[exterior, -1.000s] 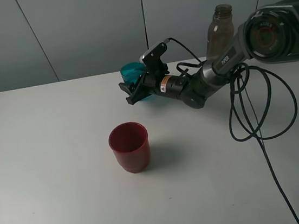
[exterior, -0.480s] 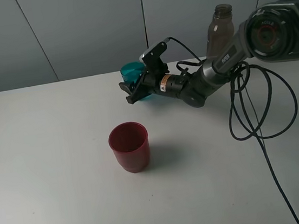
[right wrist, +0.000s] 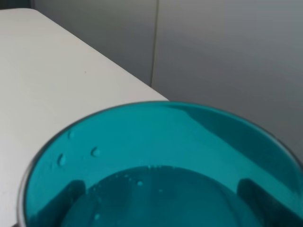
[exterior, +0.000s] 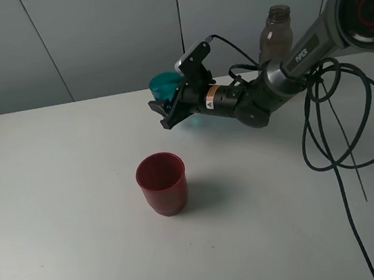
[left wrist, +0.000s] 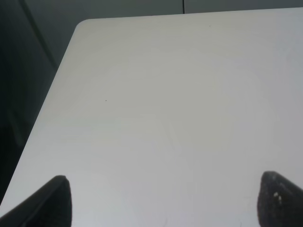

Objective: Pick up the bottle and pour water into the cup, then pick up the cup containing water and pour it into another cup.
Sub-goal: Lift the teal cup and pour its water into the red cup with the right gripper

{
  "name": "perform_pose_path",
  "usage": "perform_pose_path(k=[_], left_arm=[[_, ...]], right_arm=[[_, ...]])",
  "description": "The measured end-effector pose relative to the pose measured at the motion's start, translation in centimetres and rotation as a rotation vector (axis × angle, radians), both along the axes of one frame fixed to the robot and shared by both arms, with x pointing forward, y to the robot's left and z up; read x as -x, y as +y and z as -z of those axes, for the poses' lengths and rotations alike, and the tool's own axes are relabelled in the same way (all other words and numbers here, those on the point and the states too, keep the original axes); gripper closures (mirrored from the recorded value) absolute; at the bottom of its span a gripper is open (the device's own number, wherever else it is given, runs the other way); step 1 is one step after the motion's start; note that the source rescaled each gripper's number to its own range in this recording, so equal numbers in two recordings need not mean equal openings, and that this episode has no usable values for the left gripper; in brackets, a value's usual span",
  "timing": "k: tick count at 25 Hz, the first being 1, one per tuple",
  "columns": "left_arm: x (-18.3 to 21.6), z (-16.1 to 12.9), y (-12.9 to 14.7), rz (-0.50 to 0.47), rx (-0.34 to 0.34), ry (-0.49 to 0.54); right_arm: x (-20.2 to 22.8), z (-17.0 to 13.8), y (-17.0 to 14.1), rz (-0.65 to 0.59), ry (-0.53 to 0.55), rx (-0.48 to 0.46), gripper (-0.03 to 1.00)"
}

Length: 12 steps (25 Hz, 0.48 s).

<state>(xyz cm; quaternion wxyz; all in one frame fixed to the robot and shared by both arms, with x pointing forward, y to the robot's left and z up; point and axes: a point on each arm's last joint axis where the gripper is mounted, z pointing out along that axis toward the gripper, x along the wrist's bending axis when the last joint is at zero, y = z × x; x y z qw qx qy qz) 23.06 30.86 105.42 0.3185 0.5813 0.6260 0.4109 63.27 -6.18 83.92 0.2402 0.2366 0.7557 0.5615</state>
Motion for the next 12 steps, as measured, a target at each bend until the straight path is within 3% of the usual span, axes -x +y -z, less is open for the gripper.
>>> perform_pose_path(k=[12], left_arm=[[0.0,0.0,0.0,0.0,0.0,0.0]], right_arm=[[4.9,-2.3,-1.8,-0.105,-0.15,0.064,0.92]])
